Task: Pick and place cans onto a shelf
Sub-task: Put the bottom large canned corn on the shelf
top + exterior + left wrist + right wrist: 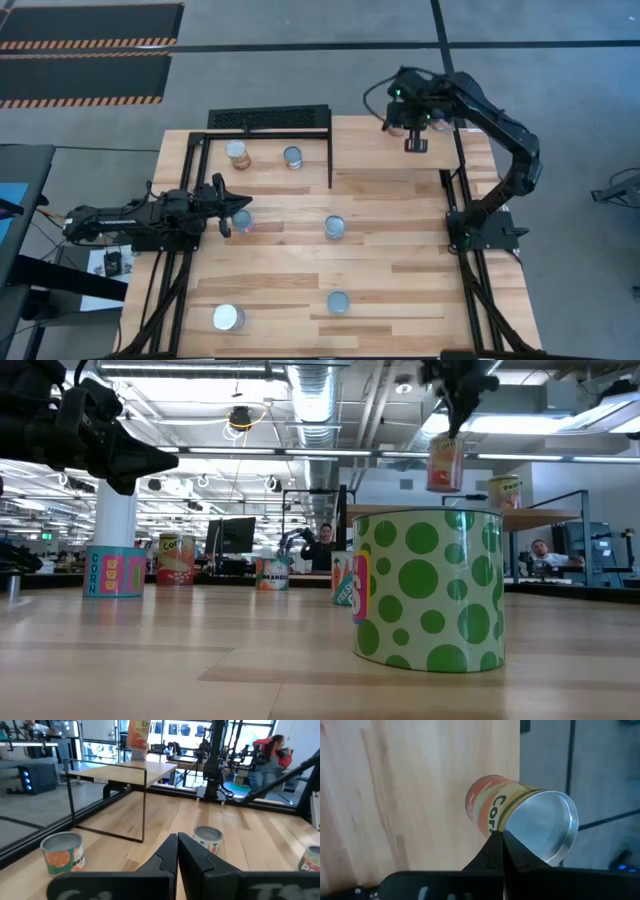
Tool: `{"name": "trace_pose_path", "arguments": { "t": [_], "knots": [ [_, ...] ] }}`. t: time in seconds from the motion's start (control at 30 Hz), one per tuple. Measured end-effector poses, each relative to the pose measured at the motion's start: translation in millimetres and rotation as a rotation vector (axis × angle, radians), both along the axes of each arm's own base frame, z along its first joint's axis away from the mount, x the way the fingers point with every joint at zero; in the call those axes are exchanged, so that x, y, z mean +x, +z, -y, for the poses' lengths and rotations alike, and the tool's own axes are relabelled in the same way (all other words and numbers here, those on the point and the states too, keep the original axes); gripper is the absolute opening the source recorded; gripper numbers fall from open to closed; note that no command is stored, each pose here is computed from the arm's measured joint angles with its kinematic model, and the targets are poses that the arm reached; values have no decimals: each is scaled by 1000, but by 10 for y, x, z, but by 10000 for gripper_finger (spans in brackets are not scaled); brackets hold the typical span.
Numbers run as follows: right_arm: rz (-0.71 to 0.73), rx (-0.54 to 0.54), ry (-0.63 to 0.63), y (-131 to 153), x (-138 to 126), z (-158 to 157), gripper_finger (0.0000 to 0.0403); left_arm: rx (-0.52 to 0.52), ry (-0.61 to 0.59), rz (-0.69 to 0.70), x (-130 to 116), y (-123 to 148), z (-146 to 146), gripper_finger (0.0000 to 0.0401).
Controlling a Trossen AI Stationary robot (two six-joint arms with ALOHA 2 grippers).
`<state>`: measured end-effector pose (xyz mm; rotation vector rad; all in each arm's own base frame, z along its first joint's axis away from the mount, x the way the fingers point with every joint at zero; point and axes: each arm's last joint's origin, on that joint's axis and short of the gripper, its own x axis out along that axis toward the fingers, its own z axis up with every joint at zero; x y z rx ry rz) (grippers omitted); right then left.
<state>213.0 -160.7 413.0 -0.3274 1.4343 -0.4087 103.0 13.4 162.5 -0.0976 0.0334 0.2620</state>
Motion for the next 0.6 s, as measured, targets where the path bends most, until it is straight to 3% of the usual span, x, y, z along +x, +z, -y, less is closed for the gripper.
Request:
{"name": "trace_pose_path", "arguments": {
  "t": [0.3,0.6],
  "knots": [
    [-23,58,-75,-229,-262,458,2,1,17,6,0,6,-5,0],
    [-9,88,-73,-327,-279,667,3,1,18,6,-1,5,-5,0]
  ]
}}
